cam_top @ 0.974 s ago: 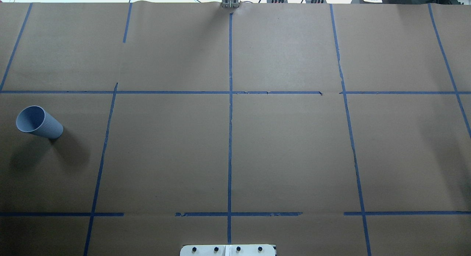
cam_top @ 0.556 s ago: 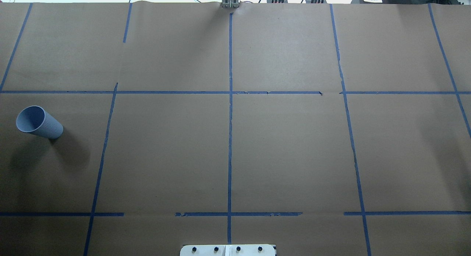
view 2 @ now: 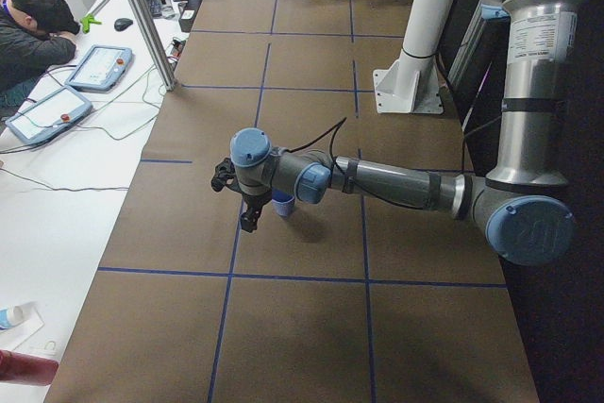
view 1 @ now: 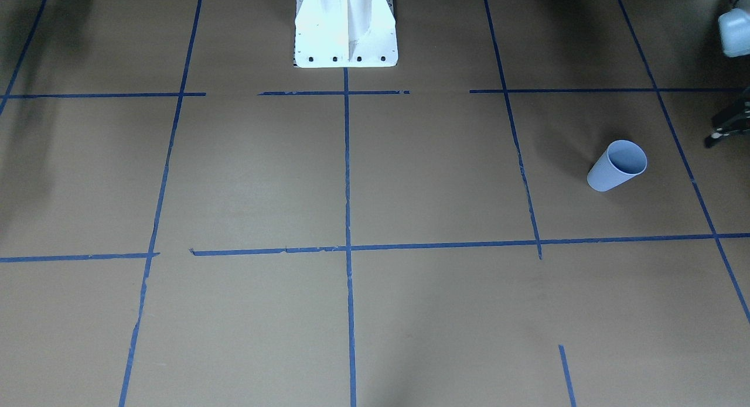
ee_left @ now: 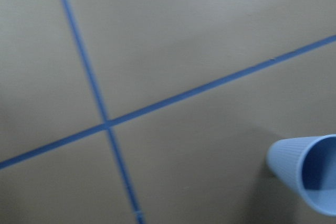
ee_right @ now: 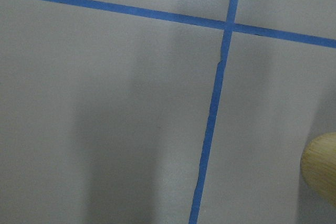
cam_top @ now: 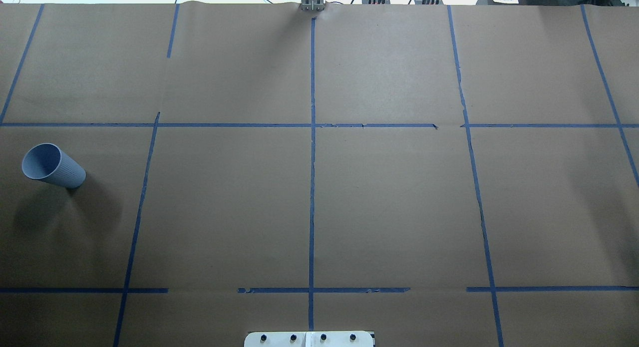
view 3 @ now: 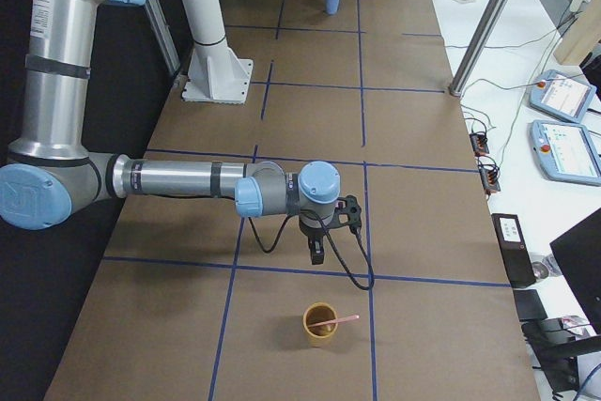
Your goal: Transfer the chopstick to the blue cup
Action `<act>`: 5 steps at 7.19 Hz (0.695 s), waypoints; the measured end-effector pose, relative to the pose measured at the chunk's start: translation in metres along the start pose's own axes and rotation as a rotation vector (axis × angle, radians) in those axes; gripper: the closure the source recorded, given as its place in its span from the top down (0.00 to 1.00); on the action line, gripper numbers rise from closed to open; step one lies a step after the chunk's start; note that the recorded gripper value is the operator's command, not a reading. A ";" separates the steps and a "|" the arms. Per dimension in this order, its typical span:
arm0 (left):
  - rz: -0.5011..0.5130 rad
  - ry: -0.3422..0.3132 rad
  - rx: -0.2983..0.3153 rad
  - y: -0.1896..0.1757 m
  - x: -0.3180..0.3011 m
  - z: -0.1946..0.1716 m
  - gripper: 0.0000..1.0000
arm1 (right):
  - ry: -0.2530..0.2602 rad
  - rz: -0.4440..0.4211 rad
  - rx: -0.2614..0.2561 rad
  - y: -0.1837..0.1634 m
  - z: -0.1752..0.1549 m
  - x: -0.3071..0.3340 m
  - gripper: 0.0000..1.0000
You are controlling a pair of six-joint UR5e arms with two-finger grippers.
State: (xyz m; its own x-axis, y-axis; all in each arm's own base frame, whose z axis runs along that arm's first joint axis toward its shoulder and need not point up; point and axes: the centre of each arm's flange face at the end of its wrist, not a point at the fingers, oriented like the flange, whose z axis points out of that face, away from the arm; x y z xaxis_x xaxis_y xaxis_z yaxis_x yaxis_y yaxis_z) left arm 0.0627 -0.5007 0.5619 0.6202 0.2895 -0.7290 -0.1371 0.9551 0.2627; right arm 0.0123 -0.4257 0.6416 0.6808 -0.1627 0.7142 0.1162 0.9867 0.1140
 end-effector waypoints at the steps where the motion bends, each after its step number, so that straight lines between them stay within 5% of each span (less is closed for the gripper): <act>1: -0.054 -0.005 0.004 -0.002 0.024 0.020 1.00 | -0.001 0.000 -0.001 0.000 0.001 0.000 1.00; 5: -0.121 -0.055 -0.024 0.006 0.058 0.072 1.00 | -0.001 0.000 -0.003 0.000 0.001 0.000 1.00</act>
State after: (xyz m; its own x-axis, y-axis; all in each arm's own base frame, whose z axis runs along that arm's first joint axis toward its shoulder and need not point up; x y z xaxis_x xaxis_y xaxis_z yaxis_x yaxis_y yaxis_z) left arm 0.1531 -0.4826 0.5664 0.6746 0.1693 -0.7185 -0.0770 0.9842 0.1596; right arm 0.0113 -0.4256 0.6426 0.6799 -0.1629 0.7150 0.1187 0.9866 0.1119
